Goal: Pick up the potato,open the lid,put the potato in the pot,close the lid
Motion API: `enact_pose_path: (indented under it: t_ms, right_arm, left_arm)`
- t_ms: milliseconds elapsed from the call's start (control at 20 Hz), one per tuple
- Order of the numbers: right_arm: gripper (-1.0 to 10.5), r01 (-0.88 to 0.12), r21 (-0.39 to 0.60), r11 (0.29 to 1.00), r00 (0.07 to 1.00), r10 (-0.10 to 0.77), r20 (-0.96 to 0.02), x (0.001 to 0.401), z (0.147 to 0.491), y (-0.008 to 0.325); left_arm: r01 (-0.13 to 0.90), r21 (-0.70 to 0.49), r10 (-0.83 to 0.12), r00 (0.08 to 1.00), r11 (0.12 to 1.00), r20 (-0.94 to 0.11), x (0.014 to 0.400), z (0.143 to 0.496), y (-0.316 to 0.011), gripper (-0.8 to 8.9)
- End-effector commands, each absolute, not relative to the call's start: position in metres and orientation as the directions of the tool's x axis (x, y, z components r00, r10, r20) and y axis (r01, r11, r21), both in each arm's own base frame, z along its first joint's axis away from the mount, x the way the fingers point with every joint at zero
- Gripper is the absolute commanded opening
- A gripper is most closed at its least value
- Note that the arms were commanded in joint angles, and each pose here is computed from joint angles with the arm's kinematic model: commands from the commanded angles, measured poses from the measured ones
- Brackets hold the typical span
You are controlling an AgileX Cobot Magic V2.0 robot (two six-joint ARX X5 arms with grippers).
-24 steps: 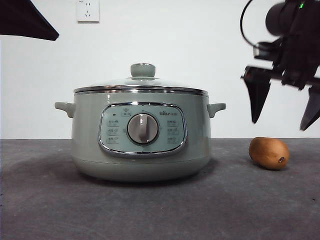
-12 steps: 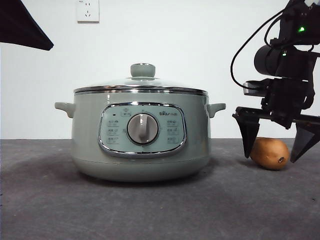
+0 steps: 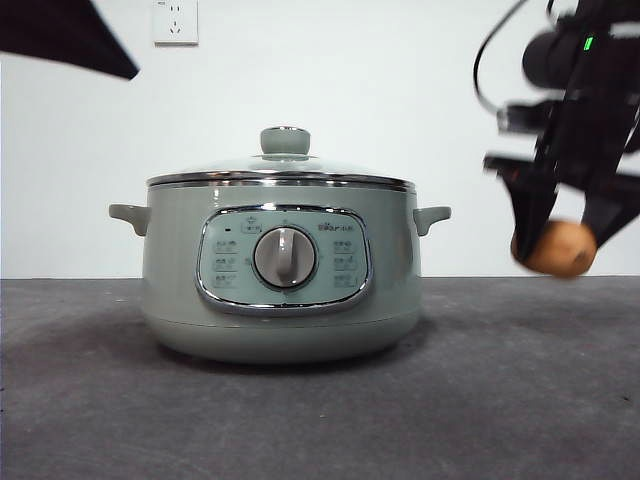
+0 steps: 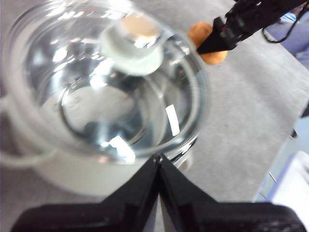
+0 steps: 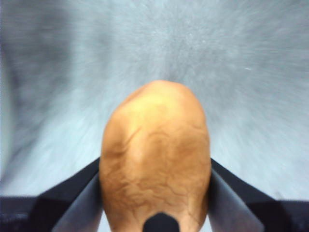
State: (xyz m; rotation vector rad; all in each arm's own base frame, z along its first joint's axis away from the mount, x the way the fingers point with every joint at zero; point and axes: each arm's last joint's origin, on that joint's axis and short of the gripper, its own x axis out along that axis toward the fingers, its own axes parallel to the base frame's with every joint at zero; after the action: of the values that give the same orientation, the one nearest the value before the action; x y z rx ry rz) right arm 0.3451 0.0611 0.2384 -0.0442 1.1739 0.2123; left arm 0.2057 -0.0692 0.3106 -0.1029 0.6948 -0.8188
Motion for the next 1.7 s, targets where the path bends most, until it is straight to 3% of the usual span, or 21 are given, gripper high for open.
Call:
enact_pose_path:
  t_ms: [50, 250, 300, 400, 450, 550, 1000, 1200, 1550, 1700]
  right_arm:
    - [-0.1, -0.206, 0.068, 0.976, 0.391, 0.146, -0.909, 0.330, 0.260, 0.059]
    - [-0.1, -0.207, 0.068, 0.976, 0.397, 0.147, -0.906, 0.294, 0.297, 0.053]
    - [-0.1, -0.209, 0.069, 0.976, 0.400, 0.149, -0.904, 0.285, 0.305, 0.051]
    - [-0.1, -0.217, 0.084, 0.973, 0.407, 0.169, -0.898, 0.266, 0.320, 0.049]
    - [-0.1, -0.222, 0.093, 0.971, 0.414, 0.181, -0.892, 0.255, 0.328, 0.047]
    - [-0.1, -0.233, 0.109, 0.966, 0.430, 0.203, -0.880, 0.237, 0.342, 0.044]
    - [-0.1, -0.268, 0.142, 0.953, 0.503, 0.264, -0.823, 0.171, 0.377, 0.035]
    - [-0.1, -0.267, 0.143, 0.953, 0.492, 0.262, -0.830, 0.164, 0.378, 0.033]
    - [-0.1, -0.267, 0.143, 0.953, 0.490, 0.262, -0.832, 0.164, 0.378, 0.033]
    - [-0.1, -0.267, 0.143, 0.953, 0.490, 0.262, -0.832, 0.164, 0.378, 0.033]
  left_arm:
    - [0.659, -0.339, -0.711, 0.446, 0.672, -0.543, 0.216, 0.318, -0.078, 0.00]
    - [0.668, -0.312, -0.690, 0.423, 0.676, -0.588, 0.237, 0.328, -0.097, 0.07]
    - [0.660, -0.295, -0.669, 0.430, 0.691, -0.606, 0.243, 0.329, -0.102, 0.51]
    - [0.641, -0.263, -0.626, 0.442, 0.722, -0.642, 0.255, 0.331, -0.111, 2.85]
    - [0.628, -0.240, -0.599, 0.452, 0.740, -0.661, 0.262, 0.333, -0.116, 4.54]
    - [0.610, -0.205, -0.553, 0.461, 0.765, -0.694, 0.273, 0.335, -0.125, 5.92]
    - [0.633, -0.134, -0.521, 0.477, 0.762, -0.708, 0.325, 0.354, -0.180, 6.01]
    - [0.607, -0.042, -0.420, 0.497, 0.794, -0.759, 0.323, 0.345, -0.198, 5.97]
    - [0.614, -0.029, -0.396, 0.472, 0.789, -0.788, 0.322, 0.335, -0.208, 5.92]
    - [0.614, -0.032, -0.384, 0.452, 0.789, -0.805, 0.321, 0.332, -0.207, 4.87]
